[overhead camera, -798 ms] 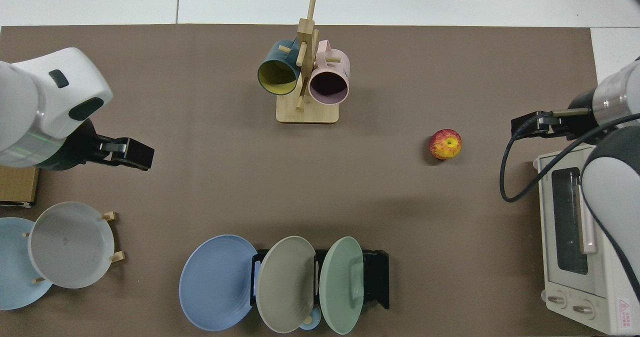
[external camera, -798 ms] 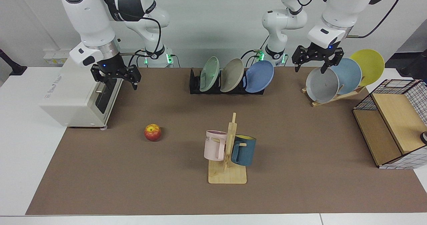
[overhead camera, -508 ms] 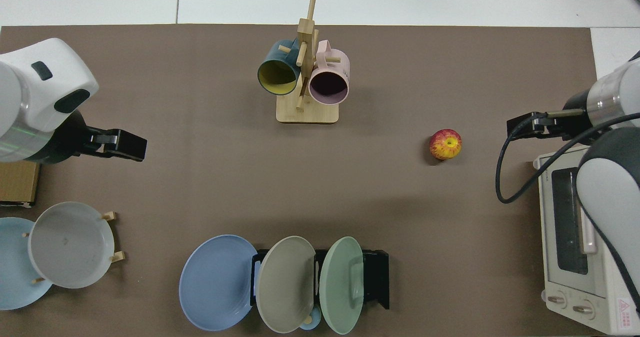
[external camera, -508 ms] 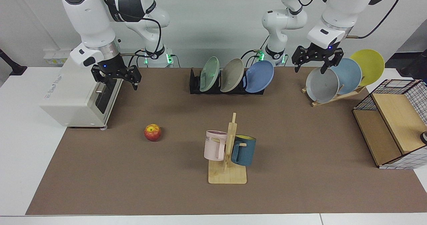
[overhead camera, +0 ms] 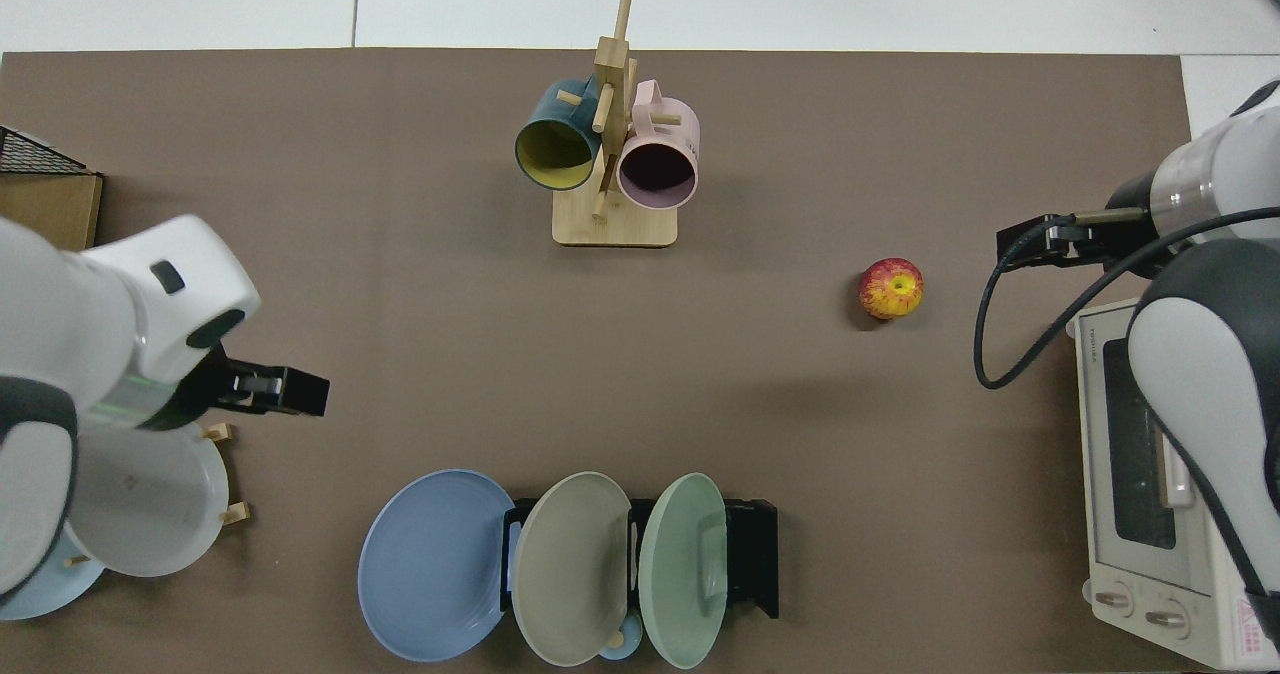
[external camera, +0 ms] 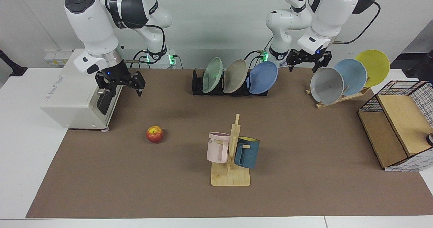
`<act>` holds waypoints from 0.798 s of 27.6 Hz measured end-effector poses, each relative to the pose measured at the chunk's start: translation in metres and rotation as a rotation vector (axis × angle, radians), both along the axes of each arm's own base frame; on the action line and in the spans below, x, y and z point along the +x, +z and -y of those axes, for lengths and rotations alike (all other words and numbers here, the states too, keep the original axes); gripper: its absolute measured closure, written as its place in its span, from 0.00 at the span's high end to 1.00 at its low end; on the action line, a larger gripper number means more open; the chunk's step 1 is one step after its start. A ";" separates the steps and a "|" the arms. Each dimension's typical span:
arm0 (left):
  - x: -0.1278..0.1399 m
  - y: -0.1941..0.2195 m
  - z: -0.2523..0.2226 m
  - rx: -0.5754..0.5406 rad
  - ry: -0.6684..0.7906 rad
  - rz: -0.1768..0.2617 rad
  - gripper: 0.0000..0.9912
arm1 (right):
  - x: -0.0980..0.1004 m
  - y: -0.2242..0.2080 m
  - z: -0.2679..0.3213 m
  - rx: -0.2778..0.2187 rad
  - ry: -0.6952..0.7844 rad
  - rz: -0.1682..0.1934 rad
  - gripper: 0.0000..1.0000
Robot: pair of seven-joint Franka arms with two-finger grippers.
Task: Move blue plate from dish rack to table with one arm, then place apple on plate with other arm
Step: 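Reach the left gripper to the blue plate while the right gripper approaches the apple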
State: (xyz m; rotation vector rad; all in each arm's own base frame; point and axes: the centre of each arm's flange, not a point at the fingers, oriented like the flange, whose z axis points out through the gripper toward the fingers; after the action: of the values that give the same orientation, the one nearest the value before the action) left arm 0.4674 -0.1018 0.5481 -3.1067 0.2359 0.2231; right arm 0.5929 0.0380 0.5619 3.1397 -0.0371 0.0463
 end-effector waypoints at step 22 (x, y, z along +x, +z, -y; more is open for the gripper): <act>-0.082 -0.152 0.027 -0.064 0.001 -0.156 0.69 | 0.050 -0.121 -0.033 0.015 -0.032 0.013 1.00</act>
State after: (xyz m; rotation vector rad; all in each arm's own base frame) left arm 0.3859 -0.1287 0.3959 -3.1546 0.2486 0.4679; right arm 0.6431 0.0712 0.4407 3.1529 -0.0881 0.0671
